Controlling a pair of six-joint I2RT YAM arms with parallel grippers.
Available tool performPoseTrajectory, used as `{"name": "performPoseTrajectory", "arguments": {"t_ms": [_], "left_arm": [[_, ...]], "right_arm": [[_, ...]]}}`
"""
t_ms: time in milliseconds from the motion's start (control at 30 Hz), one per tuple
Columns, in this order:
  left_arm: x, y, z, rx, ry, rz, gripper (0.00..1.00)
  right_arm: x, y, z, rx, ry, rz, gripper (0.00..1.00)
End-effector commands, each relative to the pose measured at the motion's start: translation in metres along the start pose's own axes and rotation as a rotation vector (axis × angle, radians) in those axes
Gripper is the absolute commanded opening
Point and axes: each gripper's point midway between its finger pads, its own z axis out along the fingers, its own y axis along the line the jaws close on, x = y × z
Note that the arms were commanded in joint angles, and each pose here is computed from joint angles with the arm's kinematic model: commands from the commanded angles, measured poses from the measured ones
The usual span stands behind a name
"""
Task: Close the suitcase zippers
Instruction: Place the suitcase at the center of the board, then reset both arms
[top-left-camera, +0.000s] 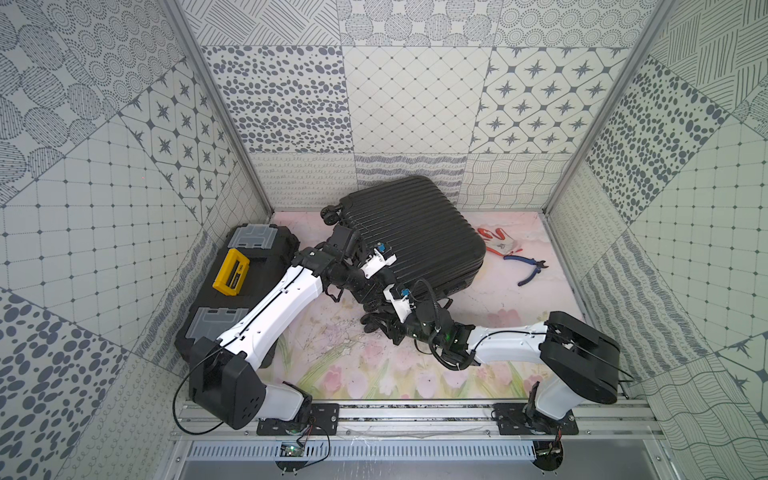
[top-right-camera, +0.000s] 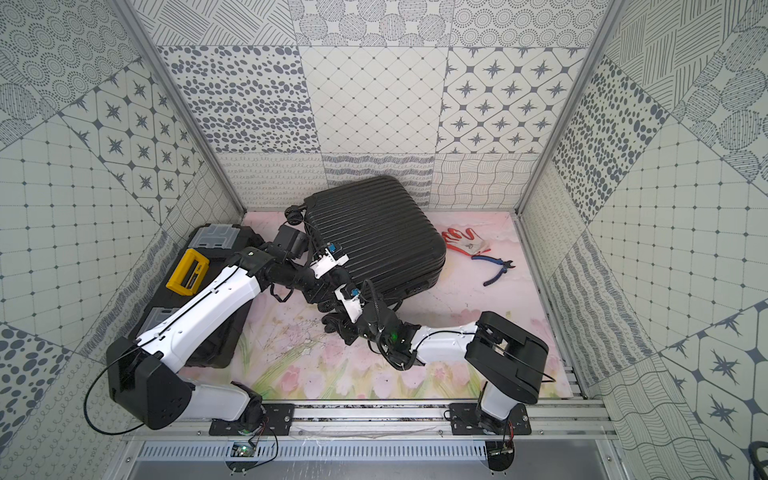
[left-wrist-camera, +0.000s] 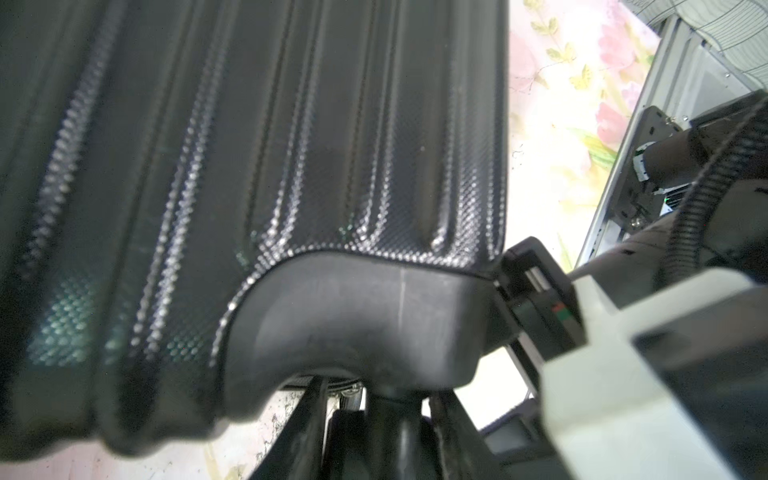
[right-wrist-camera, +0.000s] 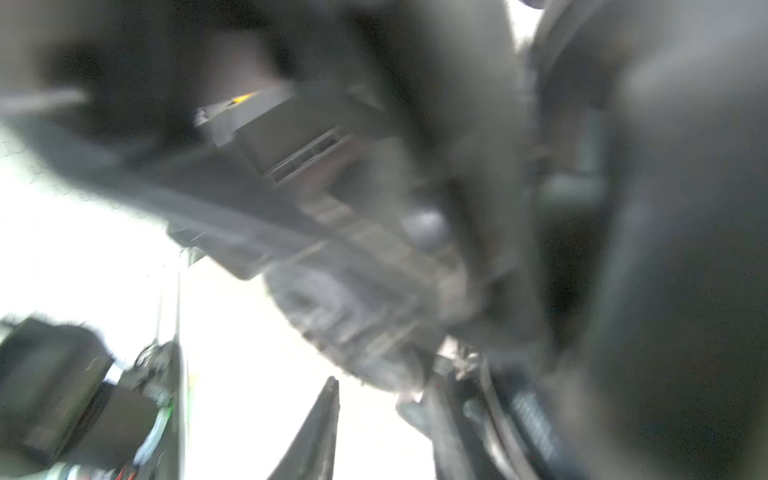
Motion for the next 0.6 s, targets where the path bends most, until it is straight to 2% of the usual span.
{"name": "performPoseTrajectory", "arguments": {"t_ms": [0, 233, 333, 400, 467, 567], "left_arm": [[0.002, -0.019, -0.014, 0.112, -0.042, -0.003, 0.33], [0.003, -0.008, -0.053, -0.017, -0.109, 0.003, 0.78], [0.003, -0.002, -0.079, -0.113, -0.15, 0.011, 0.85], [0.002, 0.013, -0.094, -0.225, -0.173, -0.01, 0.9], [0.003, 0.039, -0.111, -0.375, -0.208, -0.082, 0.93], [0.01, 0.085, -0.123, -0.575, -0.272, -0.262, 0.94]], "right_arm": [[-0.004, 0.0, -0.028, 0.001, 0.022, -0.069, 0.47], [-0.017, -0.031, -0.101, 0.087, 0.093, -0.132, 0.71], [-0.034, -0.058, -0.137, 0.147, 0.094, -0.094, 0.81], [-0.05, -0.078, -0.161, 0.202, 0.074, -0.068, 0.84], [-0.064, -0.1, -0.184, 0.286, 0.057, -0.052, 0.89], [-0.076, -0.135, -0.208, 0.405, 0.043, -0.01, 0.92]]}}
